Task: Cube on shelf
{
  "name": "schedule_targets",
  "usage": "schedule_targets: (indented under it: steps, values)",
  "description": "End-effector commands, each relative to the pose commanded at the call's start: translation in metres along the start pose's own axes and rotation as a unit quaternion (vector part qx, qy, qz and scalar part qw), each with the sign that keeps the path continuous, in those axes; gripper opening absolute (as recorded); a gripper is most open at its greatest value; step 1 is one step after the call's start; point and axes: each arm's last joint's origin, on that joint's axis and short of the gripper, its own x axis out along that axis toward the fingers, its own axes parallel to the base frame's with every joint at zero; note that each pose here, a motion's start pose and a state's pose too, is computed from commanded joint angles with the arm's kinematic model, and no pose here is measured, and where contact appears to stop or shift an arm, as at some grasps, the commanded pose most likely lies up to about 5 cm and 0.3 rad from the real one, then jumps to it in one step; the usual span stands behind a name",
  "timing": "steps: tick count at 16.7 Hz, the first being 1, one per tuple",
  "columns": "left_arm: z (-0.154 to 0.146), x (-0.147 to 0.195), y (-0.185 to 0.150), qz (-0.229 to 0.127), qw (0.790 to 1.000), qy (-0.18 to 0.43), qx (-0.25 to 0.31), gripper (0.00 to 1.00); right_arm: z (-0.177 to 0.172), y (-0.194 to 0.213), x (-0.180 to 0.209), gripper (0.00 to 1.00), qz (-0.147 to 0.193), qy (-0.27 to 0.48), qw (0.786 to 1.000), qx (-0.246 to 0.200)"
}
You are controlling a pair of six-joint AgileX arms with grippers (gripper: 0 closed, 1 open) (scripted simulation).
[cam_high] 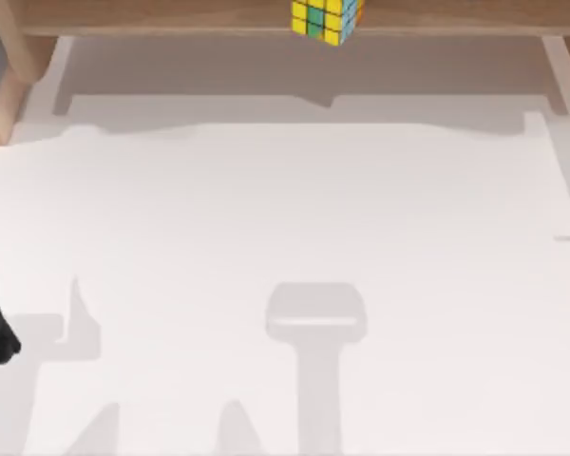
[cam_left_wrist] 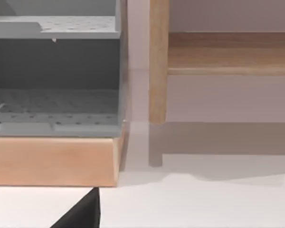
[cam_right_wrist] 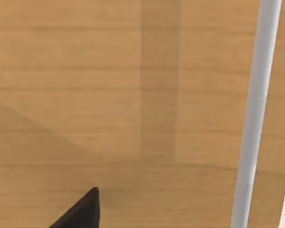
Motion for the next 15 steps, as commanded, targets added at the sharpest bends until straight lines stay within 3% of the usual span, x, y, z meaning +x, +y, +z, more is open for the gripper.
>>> schedule_targets:
  steps: [13,15]
  values:
    - [0.0000,0.0000,0.0000,0.000,1.000,0.000,0.000,1.00,0.0000,0.0000,0.0000,0.02,0.000,0.000,1.000,0.000]
    - [0.0000,0.0000,0.0000,0.000,1.000,0.000,0.000,1.00,0.0000,0.0000,0.0000,0.00,0.000,0.000,1.000,0.000]
